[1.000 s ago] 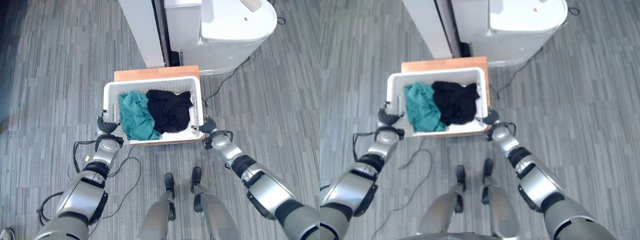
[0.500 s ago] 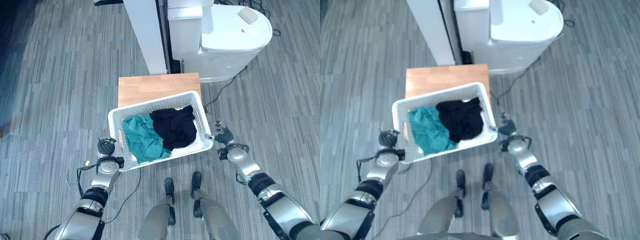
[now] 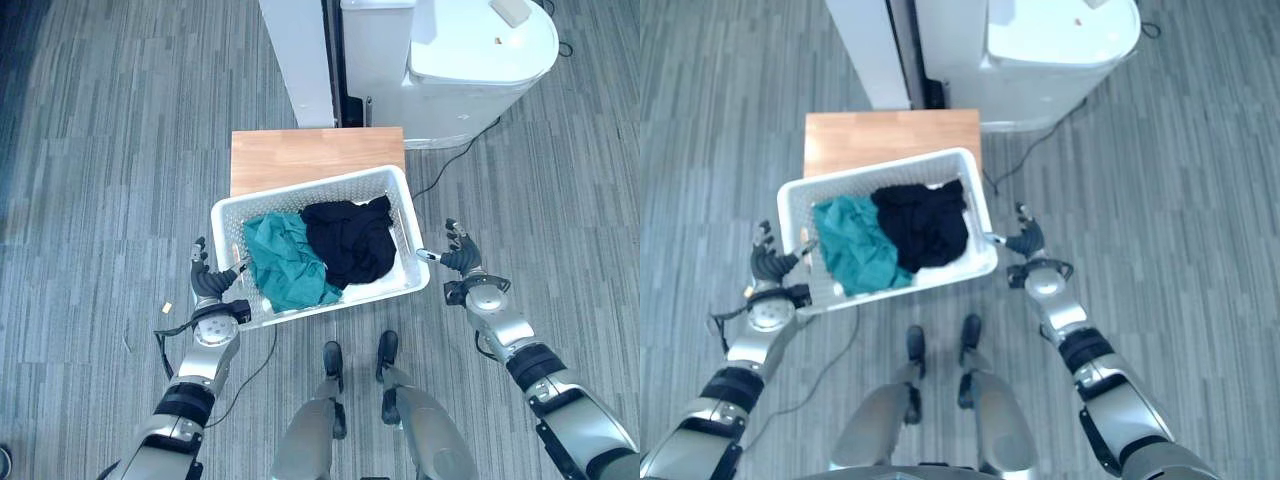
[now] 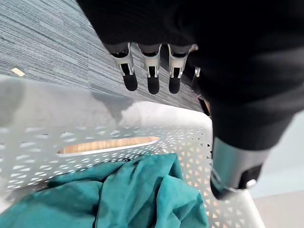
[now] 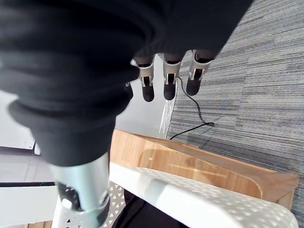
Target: Grab the laundry basket,head to the washer,open it,put in the laundry and shut it.
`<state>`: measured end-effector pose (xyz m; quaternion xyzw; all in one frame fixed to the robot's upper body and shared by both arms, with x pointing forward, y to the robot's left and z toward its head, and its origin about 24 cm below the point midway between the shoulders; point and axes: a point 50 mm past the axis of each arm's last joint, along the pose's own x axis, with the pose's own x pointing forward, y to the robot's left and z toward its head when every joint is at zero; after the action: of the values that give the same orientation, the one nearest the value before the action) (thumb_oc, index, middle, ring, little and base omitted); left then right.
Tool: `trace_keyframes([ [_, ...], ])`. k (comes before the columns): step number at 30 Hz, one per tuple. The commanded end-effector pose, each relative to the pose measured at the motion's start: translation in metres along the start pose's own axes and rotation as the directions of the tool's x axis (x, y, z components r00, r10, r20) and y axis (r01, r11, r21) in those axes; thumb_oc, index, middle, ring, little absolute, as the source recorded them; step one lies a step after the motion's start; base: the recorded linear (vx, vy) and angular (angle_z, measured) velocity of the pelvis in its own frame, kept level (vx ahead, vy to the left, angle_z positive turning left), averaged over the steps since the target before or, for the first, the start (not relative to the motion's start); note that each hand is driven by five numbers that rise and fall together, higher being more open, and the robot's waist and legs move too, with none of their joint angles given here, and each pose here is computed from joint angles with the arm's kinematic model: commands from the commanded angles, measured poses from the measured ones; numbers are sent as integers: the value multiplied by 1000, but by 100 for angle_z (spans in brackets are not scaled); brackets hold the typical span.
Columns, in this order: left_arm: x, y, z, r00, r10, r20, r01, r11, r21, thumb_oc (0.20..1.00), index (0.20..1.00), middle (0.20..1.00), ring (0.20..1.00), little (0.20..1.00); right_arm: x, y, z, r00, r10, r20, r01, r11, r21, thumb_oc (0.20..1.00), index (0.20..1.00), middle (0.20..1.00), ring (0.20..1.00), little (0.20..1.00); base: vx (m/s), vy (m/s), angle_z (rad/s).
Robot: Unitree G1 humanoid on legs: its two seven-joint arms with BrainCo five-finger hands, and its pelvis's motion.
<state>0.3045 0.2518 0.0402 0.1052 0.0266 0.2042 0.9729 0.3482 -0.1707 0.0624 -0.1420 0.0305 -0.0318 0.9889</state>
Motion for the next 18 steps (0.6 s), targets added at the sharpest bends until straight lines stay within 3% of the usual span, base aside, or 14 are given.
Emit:
trace_keyframes([
  [1,-12,30,-35,990,80,-118,-76,997,34,1000,1000,1000,1000,1000,-10,17,-12,998,69,-15,-69,998,-16,1000,1000,1000,1000,1000,48,-21,2],
  [6,-30,41,-74,956,89,-281,-62,992,106,1000,1000,1000,1000,1000,-14,22,-25,994,88,-69,-89,996,-12,1000,1000,1000,1000,1000,1,1,11],
  [9,-36,39,-92,932,62,-358,21,975,223,1000,1000,1000,1000,1000,-16,26,-34,988,111,-103,-114,993,-23,1000,1000,1000,1000,1000,-38,0,12],
  [14,-23,21,-79,951,2,-310,95,950,296,1000,1000,1000,1000,1000,-14,33,-33,985,133,-105,-138,989,-43,1000,1000,1000,1000,1000,-82,-1,4],
  [18,-3,-3,-49,975,-39,-220,100,957,273,1000,1000,1000,1000,1000,-8,42,-22,985,152,-81,-155,987,-39,1000,1000,1000,1000,1000,-66,-8,-1],
])
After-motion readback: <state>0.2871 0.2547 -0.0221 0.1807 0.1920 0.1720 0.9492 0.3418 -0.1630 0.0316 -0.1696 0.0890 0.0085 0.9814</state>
